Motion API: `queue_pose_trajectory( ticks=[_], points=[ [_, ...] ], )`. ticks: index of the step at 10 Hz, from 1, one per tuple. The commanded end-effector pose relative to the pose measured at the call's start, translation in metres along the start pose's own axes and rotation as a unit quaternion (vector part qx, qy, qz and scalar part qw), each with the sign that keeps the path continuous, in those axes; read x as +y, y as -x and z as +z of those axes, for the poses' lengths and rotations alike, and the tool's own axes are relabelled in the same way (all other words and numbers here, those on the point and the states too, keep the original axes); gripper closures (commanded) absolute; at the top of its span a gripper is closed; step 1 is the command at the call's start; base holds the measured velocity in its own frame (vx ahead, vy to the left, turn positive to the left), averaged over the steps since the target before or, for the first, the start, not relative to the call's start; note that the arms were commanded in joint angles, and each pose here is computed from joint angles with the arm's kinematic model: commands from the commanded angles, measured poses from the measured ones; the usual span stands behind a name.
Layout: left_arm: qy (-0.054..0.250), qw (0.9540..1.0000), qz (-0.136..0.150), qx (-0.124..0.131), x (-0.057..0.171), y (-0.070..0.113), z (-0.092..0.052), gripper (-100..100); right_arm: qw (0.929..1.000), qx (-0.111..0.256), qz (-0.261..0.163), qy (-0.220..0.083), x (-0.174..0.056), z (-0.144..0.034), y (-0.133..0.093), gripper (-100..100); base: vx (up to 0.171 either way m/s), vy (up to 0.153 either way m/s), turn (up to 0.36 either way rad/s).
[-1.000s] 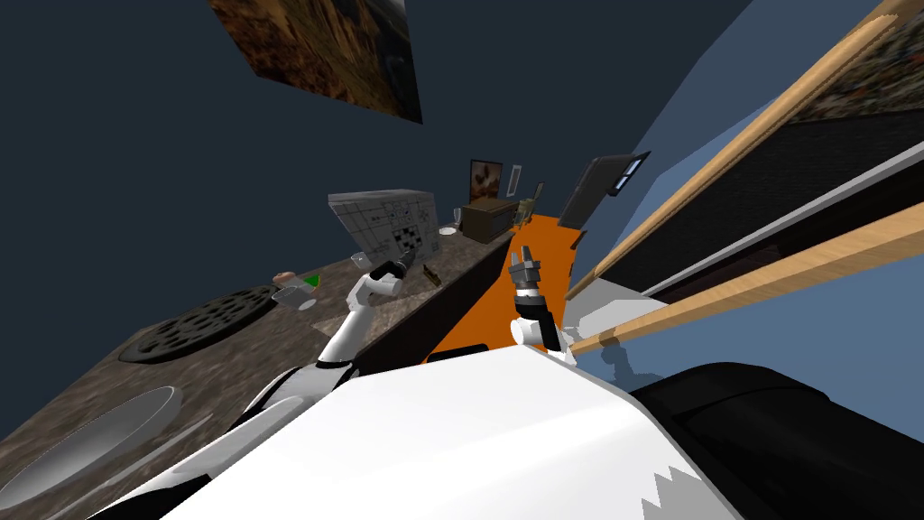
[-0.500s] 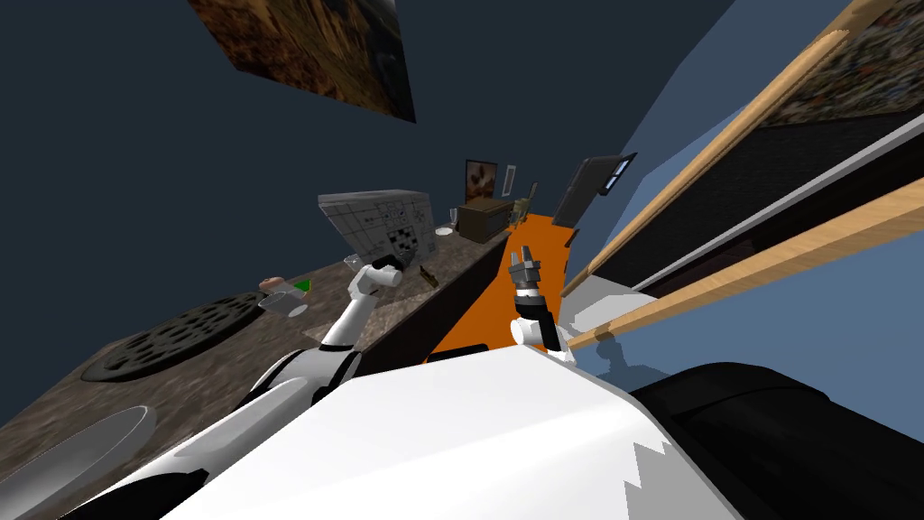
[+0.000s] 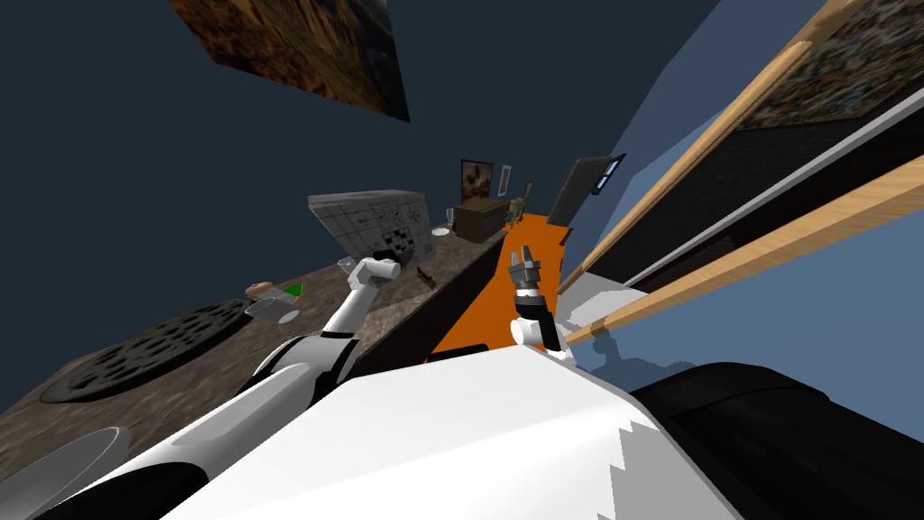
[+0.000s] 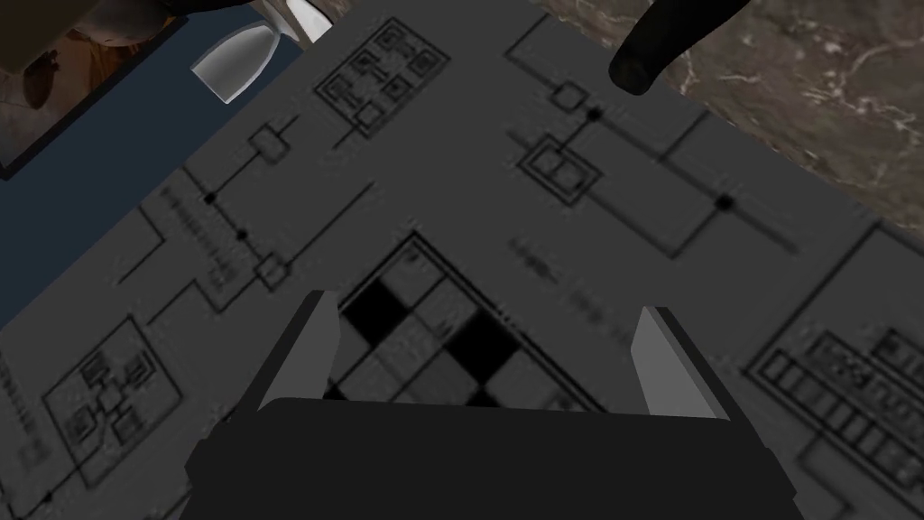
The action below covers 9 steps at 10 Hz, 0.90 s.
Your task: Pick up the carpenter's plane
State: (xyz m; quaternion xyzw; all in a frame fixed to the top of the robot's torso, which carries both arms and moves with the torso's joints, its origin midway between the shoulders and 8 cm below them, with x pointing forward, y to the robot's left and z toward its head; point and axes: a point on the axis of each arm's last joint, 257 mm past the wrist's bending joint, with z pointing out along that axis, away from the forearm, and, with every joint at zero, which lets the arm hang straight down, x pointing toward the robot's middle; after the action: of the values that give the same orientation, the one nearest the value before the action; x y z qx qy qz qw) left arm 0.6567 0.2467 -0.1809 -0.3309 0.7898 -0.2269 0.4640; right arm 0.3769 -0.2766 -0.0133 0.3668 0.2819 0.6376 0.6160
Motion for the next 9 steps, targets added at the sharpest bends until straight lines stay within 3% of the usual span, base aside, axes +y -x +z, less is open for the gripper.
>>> queue_pose_trajectory(
  ticks=[1, 5, 6, 7, 8, 9],
  points=[
    [0.027, 0.9996, 0.002, 0.009, 0.009, 0.002, 0.004, -100, 1.0, 0.0, 0.0, 0.0, 0.0, 0.0, 0.0, 0, 0.008, 0.007, -0.056],
    [0.075, 0.9967, 0.007, 0.029, 0.017, 0.012, 0.009, -100, 1.0, 0.0, 0.0, 0.0, 0.0, 0.0, 0.0, 0, 0.005, 0.004, -0.081],
    [0.097, 0.9945, 0.005, 0.038, 0.033, 0.007, 0.009, -100, 1.0, 0.0, 0.0, 0.0, 0.0, 0.0, 0.0, 0, 0.008, 0.009, -0.055],
    [0.105, 0.9936, 0.006, 0.042, 0.026, 0.014, 0.01, -100, 1.0, 0.0, 0.0, 0.0, 0.0, 0.0, 0.0, 0, 0.007, 0.005, -0.097],
    [0.127, 0.9905, 0.003, 0.052, 0.043, 0.009, 0.01, -100, 1.0, 0.0, 0.0, 0.0, 0.0, 0.0, 0.0, 0, 0.007, 0.008, -0.061],
    [0.133, 0.9894, 0.005, 0.058, 0.034, 0.015, 0.009, -100, 1.0, 0.0, 0.0, 0.0, 0.0, 0.0, 0.0, 0, 0.006, 0.009, -0.113]
  ],
)
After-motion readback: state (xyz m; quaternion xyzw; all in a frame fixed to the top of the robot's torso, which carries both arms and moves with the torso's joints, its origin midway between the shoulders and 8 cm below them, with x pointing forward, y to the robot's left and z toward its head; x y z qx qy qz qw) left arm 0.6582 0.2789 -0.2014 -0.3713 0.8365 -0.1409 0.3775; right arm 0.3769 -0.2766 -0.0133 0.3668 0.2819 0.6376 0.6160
